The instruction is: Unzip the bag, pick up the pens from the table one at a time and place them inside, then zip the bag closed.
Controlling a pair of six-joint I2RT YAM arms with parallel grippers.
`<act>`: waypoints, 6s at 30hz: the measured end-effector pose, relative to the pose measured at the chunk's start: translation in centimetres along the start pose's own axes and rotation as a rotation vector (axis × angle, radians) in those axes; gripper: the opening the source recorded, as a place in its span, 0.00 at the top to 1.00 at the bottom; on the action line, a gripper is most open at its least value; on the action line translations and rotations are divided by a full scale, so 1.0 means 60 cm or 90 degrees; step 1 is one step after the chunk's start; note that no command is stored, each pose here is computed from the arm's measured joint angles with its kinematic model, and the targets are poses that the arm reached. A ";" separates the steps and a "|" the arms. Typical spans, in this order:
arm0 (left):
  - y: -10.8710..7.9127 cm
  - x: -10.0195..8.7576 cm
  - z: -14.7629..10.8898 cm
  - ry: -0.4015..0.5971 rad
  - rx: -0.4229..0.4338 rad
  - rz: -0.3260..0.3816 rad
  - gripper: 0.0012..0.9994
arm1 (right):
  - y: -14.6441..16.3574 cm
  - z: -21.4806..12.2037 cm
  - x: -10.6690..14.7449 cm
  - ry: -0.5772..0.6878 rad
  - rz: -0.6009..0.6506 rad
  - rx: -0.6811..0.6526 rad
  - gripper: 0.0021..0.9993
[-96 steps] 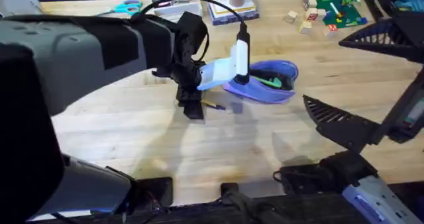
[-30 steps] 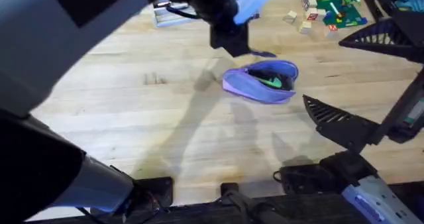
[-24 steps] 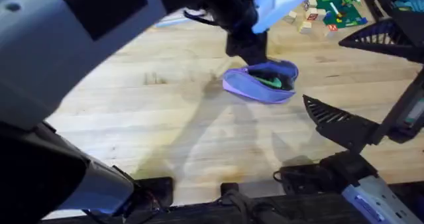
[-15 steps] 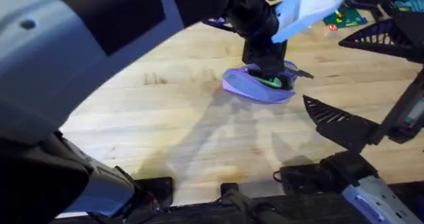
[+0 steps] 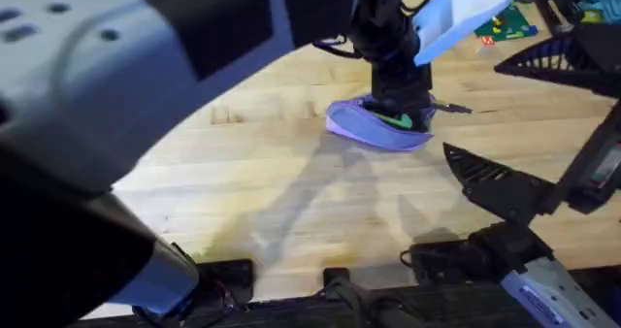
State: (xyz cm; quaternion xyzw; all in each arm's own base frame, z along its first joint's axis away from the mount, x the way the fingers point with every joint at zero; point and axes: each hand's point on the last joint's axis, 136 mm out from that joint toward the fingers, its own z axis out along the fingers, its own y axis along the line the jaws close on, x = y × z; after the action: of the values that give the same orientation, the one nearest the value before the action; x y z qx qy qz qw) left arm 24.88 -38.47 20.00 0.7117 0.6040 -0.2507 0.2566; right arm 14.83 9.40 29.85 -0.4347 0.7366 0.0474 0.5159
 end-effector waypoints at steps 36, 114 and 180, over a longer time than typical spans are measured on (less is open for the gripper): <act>0.025 0.125 0.075 0.173 -0.012 -0.129 0.93 | 0.008 0.000 0.010 0.016 0.020 -0.012 0.00; 0.075 0.260 -0.241 0.040 -0.036 -0.044 0.01 | 0.008 0.010 -0.018 -0.025 0.116 -0.040 0.00; 0.099 0.334 -0.104 -0.056 0.104 -0.053 0.01 | -0.007 0.270 0.127 0.361 0.711 -0.134 0.00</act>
State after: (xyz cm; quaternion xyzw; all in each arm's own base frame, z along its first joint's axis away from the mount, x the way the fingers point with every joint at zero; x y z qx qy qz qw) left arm 33.96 -20.46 11.66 0.6928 0.5990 -0.3403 0.2133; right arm 26.09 13.04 16.41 -0.0293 0.9518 0.2644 0.1527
